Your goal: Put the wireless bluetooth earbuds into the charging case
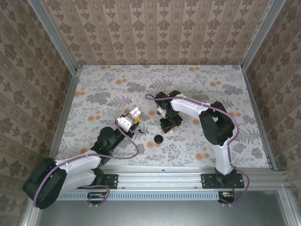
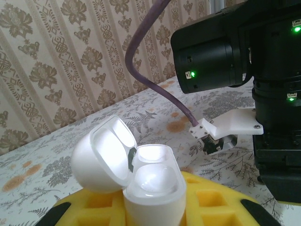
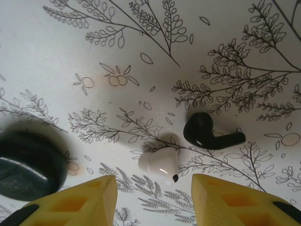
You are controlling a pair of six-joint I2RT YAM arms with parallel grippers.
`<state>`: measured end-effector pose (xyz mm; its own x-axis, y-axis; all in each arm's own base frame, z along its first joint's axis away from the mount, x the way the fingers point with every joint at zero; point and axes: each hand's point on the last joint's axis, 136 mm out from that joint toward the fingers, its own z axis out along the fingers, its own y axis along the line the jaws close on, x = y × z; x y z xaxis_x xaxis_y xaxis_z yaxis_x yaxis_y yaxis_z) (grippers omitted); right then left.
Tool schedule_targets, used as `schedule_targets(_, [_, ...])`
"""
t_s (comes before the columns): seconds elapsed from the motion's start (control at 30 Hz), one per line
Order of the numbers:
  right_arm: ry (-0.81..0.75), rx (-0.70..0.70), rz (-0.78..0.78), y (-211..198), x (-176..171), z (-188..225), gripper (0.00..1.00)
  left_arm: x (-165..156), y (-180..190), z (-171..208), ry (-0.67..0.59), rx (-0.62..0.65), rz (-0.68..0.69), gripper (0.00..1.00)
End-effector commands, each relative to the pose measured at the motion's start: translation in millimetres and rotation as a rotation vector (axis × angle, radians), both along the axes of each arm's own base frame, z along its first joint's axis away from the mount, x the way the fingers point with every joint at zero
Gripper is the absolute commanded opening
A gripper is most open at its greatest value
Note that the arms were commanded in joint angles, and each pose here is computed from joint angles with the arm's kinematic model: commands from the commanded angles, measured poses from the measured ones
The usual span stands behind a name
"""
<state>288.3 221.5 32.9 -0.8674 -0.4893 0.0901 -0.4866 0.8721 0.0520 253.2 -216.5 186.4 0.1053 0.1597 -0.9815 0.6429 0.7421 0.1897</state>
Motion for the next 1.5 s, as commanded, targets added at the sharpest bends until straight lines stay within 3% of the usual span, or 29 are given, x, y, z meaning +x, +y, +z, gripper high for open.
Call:
schedule_targets(0.0, [0.005,-0.032,0.031,-5,3,-4,0.46,-1,1,0,0.008,-0.006,-0.009,0.10])
schedule_targets(0.6, [0.000,-0.062,0.046,-9,7,-24,0.42,0,-3,0,0.021,-0.005,-0.027,0.10])
schedule_targets(1.07, [-0.032,-0.101,0.023,-17,4,-22,0.32,1,-4,-2,0.033,-0.006,-0.031,0.10])
schedule_targets(1.27, [-0.101,-0.046,-0.048,-16,4,-7,0.30,3,-7,-9,0.054,0.001,-0.037,0.10])
schedule_targets(1.47, [-0.223,0.101,-0.180,-5,8,10,0.28,6,-14,-15,0.077,-0.024,-0.055,0.10])
